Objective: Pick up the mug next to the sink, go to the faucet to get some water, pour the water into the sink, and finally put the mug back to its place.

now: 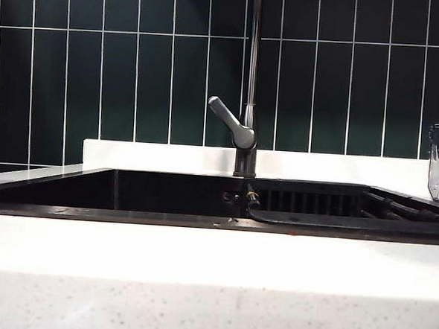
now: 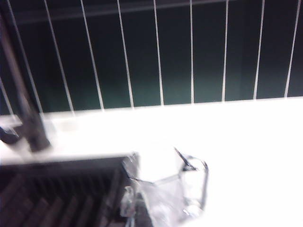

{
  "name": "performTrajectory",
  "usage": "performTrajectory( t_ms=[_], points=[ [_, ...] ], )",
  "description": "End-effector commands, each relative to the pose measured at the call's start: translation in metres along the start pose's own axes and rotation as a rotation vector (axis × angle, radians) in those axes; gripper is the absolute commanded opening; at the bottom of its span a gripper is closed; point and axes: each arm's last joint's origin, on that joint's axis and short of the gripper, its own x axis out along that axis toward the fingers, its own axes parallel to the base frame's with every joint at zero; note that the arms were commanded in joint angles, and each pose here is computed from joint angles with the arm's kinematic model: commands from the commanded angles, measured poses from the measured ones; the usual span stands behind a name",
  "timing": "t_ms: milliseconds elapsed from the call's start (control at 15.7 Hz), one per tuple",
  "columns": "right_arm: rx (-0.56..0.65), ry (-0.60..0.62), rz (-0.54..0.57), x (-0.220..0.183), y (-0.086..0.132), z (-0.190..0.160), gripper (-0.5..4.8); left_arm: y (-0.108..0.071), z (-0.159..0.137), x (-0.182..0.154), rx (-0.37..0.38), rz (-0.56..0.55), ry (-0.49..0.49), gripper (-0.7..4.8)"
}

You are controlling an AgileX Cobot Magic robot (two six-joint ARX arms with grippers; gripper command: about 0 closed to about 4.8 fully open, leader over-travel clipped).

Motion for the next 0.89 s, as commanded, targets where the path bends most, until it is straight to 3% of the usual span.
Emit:
performTrajectory(
  t_ms=[64,191,383,447,510,574,893],
  points=[
    [-0.026,0.092,-0.083,0.016,-0.011,-0.003,1.19,0.015,0.009,0.041,0.028,-0.171,0.034,1.55],
    [-0.025,0.106,-0.136,0.021,-0.023,-0.005,1.17,0.022,0.008,0.066,0.021,-0.274,0.084,1.56],
    [0.038,0.104,-0.129,0.032,-0.049,-0.007,1.17,0.027,0.005,0.094,0.109,-0.358,0.114,1.59],
    [0.048,0.114,-0.107,0.036,-0.055,-0.01,1.17,0.029,0.004,0.098,0.105,-0.354,0.118,1.98],
    [0.06,0.141,-0.082,0.045,-0.061,-0.016,1.17,0.032,0.003,0.102,0.097,-0.351,0.125,2.77],
    [0.071,0.166,-0.08,0.051,-0.064,-0.022,1.17,0.034,0.002,0.104,0.094,-0.349,0.129,2.99],
    [0.128,0.221,-0.039,0.079,-0.078,-0.05,1.17,0.04,-0.001,0.111,0.119,-0.348,0.137,3.01]
  ],
)
